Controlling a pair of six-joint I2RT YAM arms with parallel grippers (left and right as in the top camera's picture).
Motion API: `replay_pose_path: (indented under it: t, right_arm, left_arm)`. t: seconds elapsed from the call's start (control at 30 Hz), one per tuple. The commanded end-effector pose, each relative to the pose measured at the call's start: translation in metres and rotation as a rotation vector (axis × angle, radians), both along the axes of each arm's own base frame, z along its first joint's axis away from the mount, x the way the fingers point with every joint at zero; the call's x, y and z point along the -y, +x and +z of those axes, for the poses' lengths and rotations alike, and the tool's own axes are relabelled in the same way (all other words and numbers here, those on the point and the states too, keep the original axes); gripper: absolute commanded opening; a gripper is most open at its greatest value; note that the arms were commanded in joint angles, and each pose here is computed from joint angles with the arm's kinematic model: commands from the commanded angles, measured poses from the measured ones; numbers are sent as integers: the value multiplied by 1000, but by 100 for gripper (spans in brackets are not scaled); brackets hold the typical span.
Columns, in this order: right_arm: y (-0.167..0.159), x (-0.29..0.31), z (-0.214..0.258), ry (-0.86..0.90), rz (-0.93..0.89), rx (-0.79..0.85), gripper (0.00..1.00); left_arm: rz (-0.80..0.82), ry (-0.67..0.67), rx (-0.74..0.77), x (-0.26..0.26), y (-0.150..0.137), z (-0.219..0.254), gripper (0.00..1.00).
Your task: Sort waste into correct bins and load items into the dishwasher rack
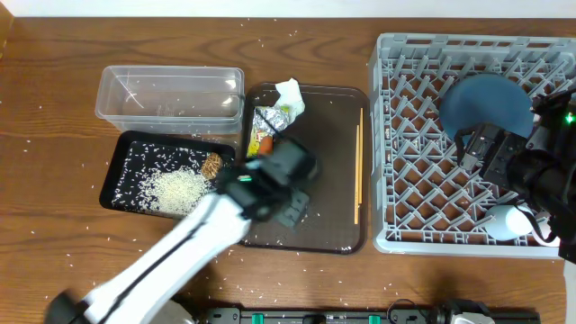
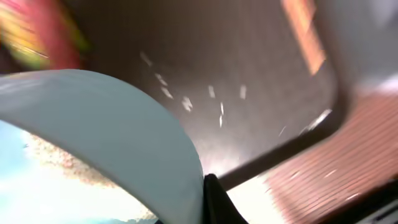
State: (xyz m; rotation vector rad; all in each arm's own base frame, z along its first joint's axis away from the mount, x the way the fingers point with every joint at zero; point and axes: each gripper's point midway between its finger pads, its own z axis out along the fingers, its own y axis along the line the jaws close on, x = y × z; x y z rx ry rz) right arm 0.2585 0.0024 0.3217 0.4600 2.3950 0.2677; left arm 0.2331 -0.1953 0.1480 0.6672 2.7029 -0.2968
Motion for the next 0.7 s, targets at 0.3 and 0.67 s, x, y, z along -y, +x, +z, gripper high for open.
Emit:
replay_pose_path:
  t: [0.3, 0.67]
  right_arm:
    - [1, 0, 4, 18, -7, 9, 99]
    - [1, -1, 4, 24, -2, 9, 99]
  left_arm:
    - [444, -724, -15, -116, 51, 75, 6]
    - [450, -1305, 58, -189, 55, 51, 6]
